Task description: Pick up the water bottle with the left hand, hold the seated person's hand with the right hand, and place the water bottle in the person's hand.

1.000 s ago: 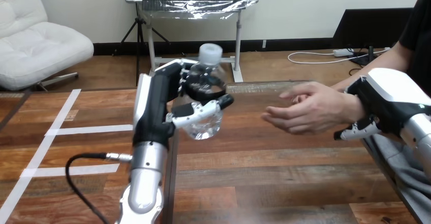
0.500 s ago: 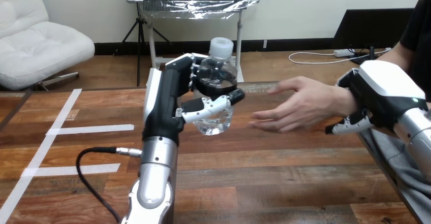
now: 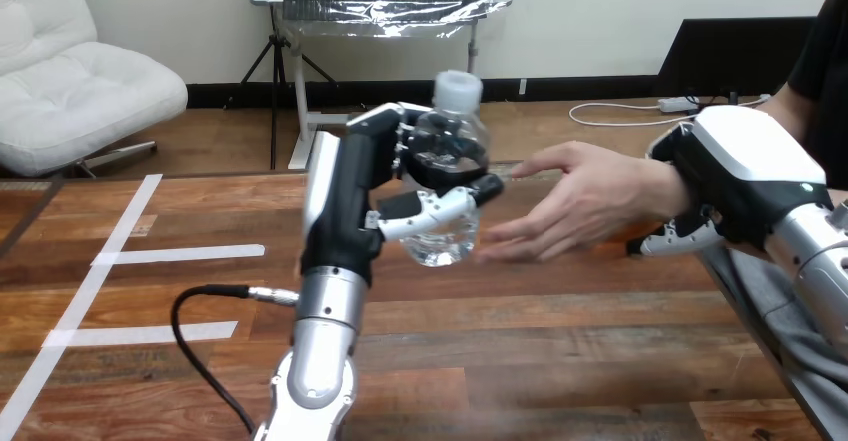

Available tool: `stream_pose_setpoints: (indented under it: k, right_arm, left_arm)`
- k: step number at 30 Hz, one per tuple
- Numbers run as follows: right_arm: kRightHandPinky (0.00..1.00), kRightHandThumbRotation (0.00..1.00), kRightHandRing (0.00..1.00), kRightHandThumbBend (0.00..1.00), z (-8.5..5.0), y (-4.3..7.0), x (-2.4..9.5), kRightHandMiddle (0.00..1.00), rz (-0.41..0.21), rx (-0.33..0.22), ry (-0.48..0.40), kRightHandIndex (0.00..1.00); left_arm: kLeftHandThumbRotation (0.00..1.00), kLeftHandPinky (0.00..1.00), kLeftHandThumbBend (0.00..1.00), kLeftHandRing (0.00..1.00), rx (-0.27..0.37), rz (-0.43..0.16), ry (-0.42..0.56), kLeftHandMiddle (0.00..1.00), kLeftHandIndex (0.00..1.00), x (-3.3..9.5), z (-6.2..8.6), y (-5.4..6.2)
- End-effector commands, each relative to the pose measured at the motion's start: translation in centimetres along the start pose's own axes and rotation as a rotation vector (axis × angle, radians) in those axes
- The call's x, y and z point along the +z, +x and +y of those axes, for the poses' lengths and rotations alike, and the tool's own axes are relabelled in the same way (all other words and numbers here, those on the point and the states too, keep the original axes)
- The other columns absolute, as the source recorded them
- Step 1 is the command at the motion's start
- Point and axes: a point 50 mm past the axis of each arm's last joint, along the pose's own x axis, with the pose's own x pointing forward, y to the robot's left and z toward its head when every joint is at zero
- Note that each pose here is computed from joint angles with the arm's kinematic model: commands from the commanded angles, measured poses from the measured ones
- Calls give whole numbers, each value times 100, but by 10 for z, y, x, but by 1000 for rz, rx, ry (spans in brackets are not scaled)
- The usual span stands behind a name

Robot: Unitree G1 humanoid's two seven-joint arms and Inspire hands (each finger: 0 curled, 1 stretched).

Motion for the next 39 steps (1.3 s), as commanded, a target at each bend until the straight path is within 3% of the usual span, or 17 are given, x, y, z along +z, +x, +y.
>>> stream_pose_setpoints:
  k: [1,15,39]
  right_arm:
    - [12,0,19,77,-46,-2,-14,27,72,-138,-31,30]
    - [11,0,18,76,-51,-4,-5,26,42,-147,-30,29]
    - [11,0,17,77,-52,-5,1,25,19,-163,-27,28]
  left_arm:
    - [0,37,59,39,-10,-137,-55,43,50,35,-14,23]
    - [0,36,60,38,-48,-126,-108,42,49,39,-35,23]
    - [0,37,60,39,-98,-107,-178,42,50,46,-69,20]
